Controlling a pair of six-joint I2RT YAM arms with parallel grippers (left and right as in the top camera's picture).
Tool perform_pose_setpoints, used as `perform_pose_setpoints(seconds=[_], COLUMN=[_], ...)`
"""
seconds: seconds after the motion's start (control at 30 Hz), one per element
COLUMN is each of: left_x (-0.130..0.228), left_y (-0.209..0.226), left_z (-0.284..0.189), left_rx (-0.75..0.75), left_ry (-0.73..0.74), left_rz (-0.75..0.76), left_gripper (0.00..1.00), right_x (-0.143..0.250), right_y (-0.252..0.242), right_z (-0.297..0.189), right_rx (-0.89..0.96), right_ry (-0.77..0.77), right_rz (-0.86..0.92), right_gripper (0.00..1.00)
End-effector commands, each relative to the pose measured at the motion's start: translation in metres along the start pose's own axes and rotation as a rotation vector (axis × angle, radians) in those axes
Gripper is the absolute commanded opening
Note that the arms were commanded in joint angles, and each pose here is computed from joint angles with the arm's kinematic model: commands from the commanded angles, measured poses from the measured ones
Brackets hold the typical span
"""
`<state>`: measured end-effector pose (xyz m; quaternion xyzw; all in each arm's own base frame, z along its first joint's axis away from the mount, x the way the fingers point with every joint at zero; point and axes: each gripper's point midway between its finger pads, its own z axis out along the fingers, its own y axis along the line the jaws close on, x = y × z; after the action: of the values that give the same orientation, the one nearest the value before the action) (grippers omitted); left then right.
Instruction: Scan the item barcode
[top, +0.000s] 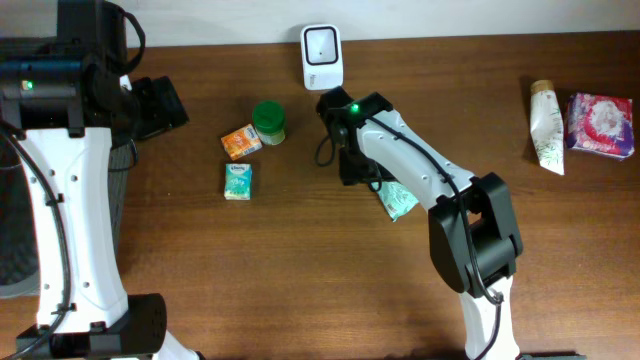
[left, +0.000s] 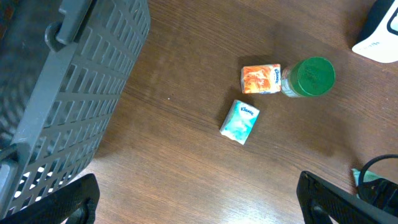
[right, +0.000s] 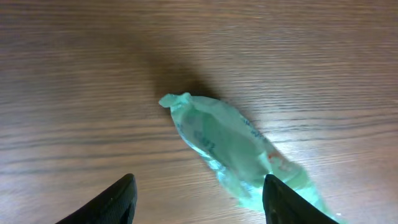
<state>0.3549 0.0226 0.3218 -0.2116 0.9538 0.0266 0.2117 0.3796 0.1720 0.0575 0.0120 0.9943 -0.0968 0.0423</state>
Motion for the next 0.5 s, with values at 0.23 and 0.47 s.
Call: perform_pose_setpoints(seconds=[0.23,0.47], left_x=[0.000,0.000], left_y=[0.002,0.001], left_z=[-0.006,-0.007], left_rx=[0.003,0.004], left_ry=[-0.016,-0.017], left_rz=[-0.008,-0.007], left_gripper=[0.99,0.99], right_x=[0.007,-0.002], right_y=[0.013,-0.044], right_z=[-0.007,0.027], right_rx=[-0.074,0.183], right_ry=[0.037,0.021], right_rz=[-0.327,-0.305], right_gripper=[0.62,0.64])
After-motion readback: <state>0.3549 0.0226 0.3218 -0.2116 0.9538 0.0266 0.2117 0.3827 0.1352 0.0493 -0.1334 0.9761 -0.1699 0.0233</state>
